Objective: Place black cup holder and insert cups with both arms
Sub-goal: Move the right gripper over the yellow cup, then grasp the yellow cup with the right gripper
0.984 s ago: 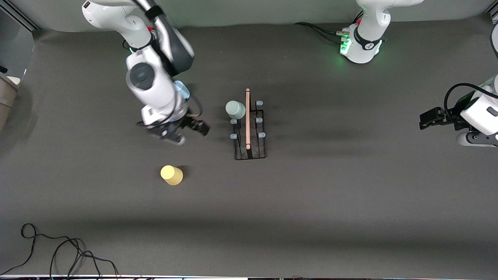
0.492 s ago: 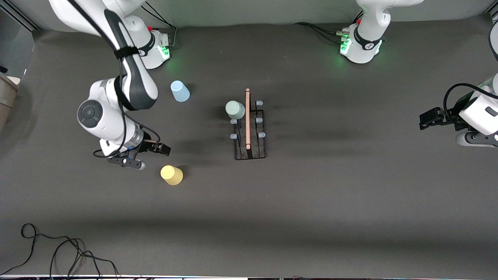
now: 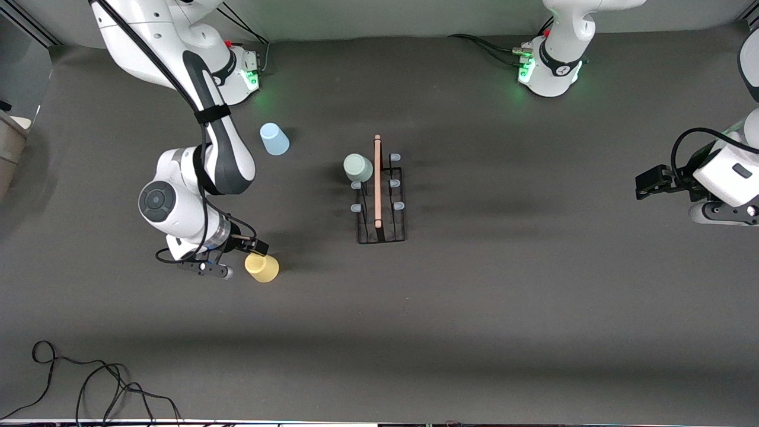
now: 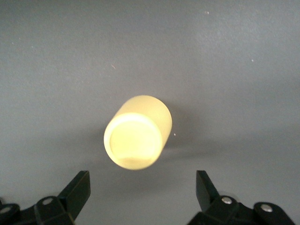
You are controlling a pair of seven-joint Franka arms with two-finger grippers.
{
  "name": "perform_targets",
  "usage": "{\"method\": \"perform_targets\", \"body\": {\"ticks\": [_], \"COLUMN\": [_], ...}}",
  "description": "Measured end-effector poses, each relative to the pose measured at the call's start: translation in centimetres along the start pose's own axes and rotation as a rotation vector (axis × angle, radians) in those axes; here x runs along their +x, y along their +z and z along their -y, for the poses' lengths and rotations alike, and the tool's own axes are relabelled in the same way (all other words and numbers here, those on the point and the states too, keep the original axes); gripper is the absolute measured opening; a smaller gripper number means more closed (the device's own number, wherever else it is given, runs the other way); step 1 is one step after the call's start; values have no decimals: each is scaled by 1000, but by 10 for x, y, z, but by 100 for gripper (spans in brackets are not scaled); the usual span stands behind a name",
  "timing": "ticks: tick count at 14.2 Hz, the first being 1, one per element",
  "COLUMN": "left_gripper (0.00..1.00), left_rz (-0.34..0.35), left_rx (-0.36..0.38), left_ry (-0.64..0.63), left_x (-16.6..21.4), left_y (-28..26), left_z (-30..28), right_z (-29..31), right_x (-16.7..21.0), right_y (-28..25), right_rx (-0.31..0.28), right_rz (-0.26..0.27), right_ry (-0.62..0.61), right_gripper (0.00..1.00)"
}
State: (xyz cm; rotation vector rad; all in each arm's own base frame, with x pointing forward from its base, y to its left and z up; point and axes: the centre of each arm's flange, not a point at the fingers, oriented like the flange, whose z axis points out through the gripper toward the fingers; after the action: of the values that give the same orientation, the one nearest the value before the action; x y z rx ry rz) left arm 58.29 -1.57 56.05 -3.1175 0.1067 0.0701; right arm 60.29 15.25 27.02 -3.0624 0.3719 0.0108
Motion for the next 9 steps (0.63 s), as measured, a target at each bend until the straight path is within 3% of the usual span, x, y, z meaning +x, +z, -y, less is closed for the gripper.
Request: {"method": "perform_targets", "body": {"ticks": [9], "left_gripper": [100], "left_rz": [-34], "left_rx": [2], "left_ry": [-2], "left_x": [8], "left_y": [4], "left_z": [2], "right_z": [3], "right_x": [21], "right_y": [30], "right_rx": [-18], "right_rz": [-12], "right_ry": [22], "right_gripper": [100]}}
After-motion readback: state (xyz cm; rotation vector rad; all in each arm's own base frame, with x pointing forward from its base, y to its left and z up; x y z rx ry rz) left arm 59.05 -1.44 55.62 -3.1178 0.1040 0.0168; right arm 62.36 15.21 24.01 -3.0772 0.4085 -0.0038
